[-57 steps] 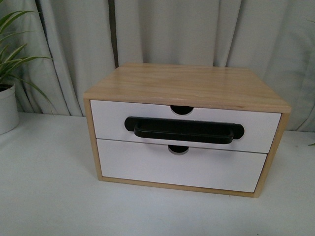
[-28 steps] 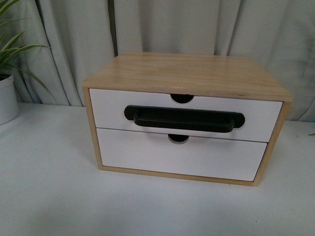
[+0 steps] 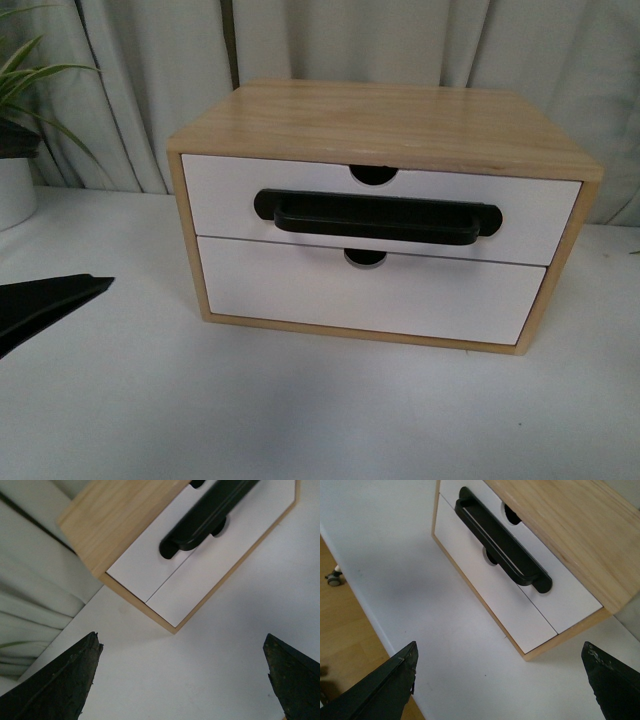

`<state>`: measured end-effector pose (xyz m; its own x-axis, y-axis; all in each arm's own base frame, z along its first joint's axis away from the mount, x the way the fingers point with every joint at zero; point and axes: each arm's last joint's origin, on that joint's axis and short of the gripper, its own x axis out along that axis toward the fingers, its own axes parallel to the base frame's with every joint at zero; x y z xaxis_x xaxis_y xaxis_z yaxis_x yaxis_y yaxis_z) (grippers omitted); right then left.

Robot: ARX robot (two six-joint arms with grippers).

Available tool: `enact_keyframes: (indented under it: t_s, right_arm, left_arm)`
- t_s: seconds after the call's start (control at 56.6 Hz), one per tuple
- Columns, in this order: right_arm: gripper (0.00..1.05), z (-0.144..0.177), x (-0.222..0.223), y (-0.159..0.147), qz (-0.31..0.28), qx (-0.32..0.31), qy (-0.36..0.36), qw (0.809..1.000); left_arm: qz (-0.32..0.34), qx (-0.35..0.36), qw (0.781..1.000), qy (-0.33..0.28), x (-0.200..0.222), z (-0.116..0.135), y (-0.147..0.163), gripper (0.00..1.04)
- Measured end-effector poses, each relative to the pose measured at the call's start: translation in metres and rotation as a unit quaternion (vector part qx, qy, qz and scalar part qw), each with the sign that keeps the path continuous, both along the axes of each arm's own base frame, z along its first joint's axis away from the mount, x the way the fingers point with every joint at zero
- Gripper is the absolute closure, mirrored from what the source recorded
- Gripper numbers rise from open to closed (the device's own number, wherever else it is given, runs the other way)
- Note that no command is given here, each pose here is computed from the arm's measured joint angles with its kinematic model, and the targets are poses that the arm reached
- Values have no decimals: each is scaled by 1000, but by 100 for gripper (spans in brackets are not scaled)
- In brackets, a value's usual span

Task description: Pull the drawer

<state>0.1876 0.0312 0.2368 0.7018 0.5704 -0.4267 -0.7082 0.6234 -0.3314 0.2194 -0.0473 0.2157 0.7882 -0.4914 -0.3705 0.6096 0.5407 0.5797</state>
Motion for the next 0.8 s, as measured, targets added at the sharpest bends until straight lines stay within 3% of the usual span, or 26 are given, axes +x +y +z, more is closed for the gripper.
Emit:
enact_keyframes:
  t_s: [0.424,0.795]
  right_arm:
    - [9,-10,42,7,82,-87,-3,993]
    - [9,-22,70,26,120,-116,-6,986]
  left_arm:
    - [-124,119,983,57,52,-9,-47,6]
    - [-164,131,977,45,85,-11,-83,6]
